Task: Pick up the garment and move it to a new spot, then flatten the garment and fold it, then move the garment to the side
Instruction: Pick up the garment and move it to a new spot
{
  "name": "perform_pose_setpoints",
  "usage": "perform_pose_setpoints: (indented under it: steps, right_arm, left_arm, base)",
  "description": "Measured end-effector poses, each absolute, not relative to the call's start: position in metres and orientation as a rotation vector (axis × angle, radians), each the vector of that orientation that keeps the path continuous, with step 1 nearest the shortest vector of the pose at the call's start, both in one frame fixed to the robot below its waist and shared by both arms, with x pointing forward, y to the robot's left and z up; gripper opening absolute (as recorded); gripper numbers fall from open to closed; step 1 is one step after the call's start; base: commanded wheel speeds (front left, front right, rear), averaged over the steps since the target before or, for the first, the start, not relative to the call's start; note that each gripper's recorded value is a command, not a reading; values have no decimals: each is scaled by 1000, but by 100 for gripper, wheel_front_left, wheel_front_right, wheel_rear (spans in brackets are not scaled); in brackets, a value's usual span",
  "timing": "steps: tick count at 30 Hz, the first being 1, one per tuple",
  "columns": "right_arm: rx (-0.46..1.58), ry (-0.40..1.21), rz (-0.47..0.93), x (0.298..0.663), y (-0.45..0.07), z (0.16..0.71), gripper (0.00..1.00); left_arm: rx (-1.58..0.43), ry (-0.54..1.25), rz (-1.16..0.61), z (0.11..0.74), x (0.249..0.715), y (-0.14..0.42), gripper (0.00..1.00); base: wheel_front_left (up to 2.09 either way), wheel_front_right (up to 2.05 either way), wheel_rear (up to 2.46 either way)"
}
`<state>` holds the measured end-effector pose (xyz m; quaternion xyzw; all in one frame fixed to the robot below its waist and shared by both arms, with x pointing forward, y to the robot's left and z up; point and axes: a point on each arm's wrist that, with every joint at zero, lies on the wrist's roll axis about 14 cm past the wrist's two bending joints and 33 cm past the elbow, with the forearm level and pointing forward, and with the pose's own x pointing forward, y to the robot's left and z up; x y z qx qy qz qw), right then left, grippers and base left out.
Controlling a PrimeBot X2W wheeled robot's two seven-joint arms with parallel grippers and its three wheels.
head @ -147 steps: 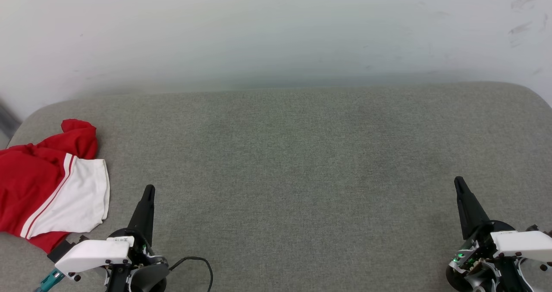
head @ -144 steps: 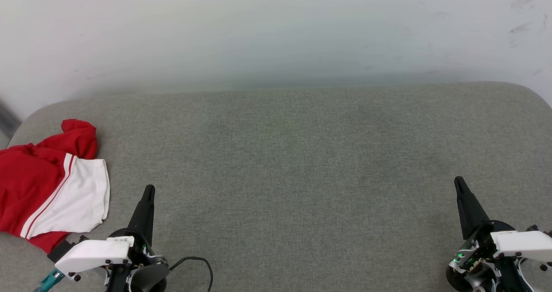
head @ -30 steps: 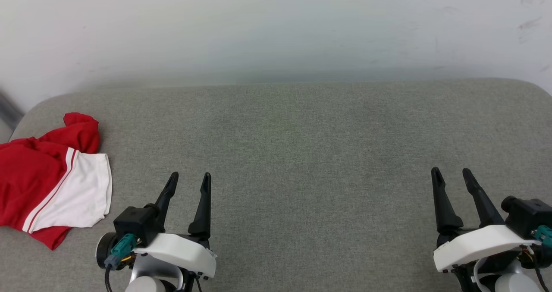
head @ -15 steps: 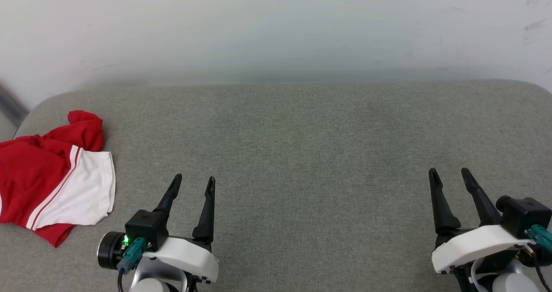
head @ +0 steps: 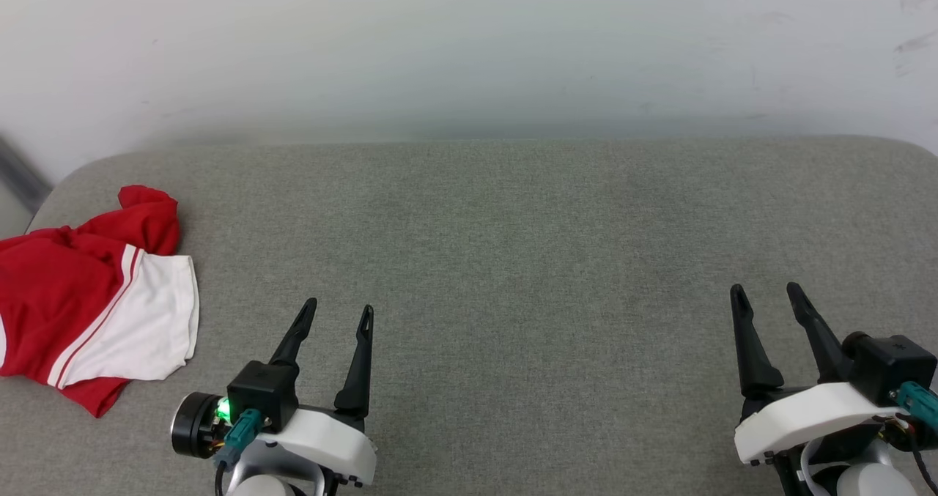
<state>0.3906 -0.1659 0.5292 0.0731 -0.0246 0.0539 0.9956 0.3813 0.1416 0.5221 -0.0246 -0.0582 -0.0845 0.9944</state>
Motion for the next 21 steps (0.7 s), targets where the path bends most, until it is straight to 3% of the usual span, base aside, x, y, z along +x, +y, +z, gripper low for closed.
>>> perform_pose_setpoints:
  steps: [21]
  right_arm:
    - [90, -38, 184, 400, -140, 530, 100]
  left_arm:
    - [-67, -141, -77, 528, 376, 174, 100]
  base:
    - [0, 0, 0]
